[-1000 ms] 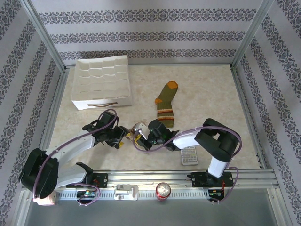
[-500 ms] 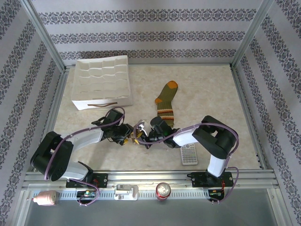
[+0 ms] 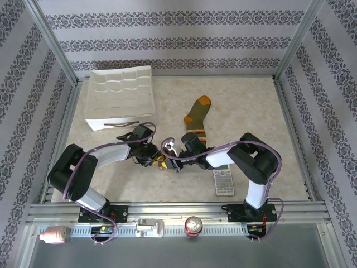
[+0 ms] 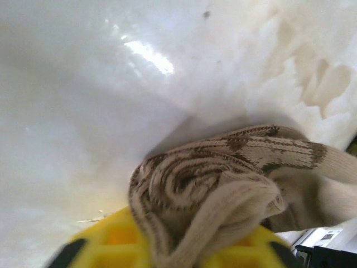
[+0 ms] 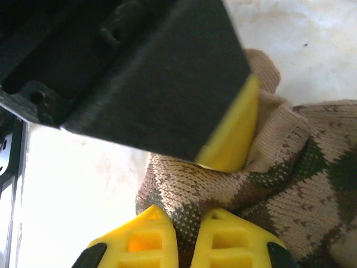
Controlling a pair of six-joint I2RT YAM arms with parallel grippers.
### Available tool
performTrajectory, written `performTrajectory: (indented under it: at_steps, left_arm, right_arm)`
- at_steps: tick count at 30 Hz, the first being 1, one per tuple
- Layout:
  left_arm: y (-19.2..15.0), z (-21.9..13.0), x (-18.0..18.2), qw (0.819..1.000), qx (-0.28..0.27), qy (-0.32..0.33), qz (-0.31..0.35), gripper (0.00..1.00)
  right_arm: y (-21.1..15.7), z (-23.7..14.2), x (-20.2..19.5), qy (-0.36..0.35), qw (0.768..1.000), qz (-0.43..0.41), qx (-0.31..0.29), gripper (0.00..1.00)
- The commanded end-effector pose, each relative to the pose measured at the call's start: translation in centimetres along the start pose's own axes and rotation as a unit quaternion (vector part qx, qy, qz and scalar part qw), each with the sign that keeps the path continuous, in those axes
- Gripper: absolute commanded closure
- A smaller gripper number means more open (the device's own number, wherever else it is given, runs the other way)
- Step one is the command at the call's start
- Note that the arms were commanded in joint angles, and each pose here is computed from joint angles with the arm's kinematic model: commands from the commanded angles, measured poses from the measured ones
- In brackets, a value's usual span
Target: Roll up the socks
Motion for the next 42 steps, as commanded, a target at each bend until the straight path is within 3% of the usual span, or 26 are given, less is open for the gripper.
performTrajectory:
  at_steps: [1,4,10,15,20,25,37,40,42]
  left_arm:
    - [-3.1,1.8,6.3,0.979,0.07,0.19,-0.037,1.0]
    - [-4.1,0.4,7.5,0.973,0.058,0.208,-0.085,1.0]
    - [-6.6,-2.5,8.4,0.963,0.011,0.203,-0.177,1.0]
    - [-7.1,-2.3,8.0,0.953,0.001,0.211,-0.219,1.0]
    - [-6.3,-1.7,6.0,0.947,0.022,0.249,-0.201,1.0]
    - [-5.8,-0.5,4.8,0.942,0.059,0.278,-0.178,1.0]
    - [-5.4,0.0,4.4,0.947,0.057,0.264,-0.174,1.0]
    - [-5.2,0.0,4.2,0.949,0.056,0.261,-0.17,1.0]
    - [-5.1,-0.3,4.0,0.951,0.053,0.255,-0.166,1.0]
  right_arm:
    - [-6.9,-0.6,-4.2,-0.15,0.972,0.082,0.161,1.0]
    - [-5.5,-0.4,-3.6,-0.141,0.977,0.038,0.156,0.96]
    - [-2.2,-0.8,-0.3,-0.117,0.981,-0.093,0.12,0.61]
    - [-1.6,-2.6,4.1,-0.144,0.965,-0.214,0.05,0.49]
    - [-3.1,-3.2,7.2,-0.21,0.943,-0.256,-0.02,0.38]
    - [-2.9,-2.1,9.1,-0.242,0.929,-0.274,-0.049,0.38]
    - [-2.7,2.0,9.8,-0.248,0.922,-0.296,-0.012,0.39]
    - [-3.2,2.7,8.9,-0.259,0.922,-0.287,0.006,0.44]
    - [-3.5,3.0,8.2,-0.271,0.922,-0.274,0.025,0.54]
Point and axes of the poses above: each hand's point on the last joint's axis, 136 mm out from that joint toward the fingers, its own z axis out along the fingers, its own x axis along the line the jaws close on, y = z × x, the point moved 10 cm from there along -z, back along the fingers, and after that the axes turned 9 degrees about z, right-handed, at the moved point
